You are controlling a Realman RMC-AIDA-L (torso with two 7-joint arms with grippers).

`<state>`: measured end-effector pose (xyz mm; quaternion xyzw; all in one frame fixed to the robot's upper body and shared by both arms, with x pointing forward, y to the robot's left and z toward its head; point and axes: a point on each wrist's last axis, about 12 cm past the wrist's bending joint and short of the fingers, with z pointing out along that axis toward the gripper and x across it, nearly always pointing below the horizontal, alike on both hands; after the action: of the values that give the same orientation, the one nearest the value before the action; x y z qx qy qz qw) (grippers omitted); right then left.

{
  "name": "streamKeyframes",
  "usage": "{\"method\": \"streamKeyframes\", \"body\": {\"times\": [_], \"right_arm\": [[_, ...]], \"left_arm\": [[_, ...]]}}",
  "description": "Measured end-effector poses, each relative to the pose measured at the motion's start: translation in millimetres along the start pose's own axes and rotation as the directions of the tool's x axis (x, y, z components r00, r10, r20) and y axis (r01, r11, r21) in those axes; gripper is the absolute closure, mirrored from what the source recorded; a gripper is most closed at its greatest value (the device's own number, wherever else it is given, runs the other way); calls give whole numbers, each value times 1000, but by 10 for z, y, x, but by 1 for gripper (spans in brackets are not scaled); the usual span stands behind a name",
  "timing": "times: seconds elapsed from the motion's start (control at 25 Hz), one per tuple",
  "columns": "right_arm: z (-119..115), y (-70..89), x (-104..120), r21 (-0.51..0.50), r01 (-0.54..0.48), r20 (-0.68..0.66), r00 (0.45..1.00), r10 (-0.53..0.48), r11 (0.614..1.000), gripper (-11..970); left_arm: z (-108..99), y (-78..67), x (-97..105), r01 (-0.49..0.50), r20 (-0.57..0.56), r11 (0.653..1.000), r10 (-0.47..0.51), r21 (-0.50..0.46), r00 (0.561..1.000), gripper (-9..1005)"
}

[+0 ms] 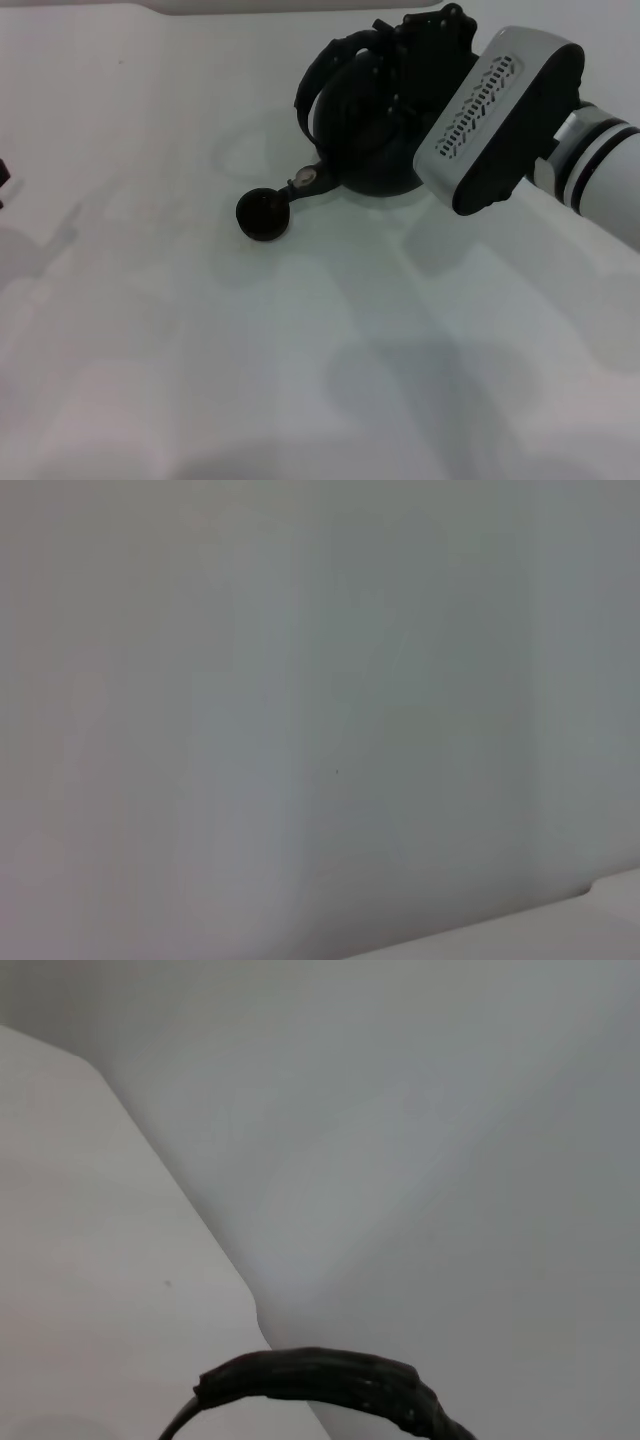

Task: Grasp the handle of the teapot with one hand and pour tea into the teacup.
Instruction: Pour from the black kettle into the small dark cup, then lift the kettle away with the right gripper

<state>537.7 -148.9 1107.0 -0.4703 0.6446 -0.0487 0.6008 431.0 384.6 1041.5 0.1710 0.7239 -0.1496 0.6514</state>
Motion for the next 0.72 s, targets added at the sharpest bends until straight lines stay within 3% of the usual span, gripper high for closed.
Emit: {"method": "streamKeyframes", "body": {"times": [0.36,0.72], "right_arm": [[-11,12,-25,-23,-89,33,995,89,996,848],[-16,-140,62,11,-232,27,972,232,973,847]], "left_arm": [[3,-7,9,-5,-1,1000,5,1,1000,152],[38,-17,6,-7,-1,1000,7,14,1000,152]]}}
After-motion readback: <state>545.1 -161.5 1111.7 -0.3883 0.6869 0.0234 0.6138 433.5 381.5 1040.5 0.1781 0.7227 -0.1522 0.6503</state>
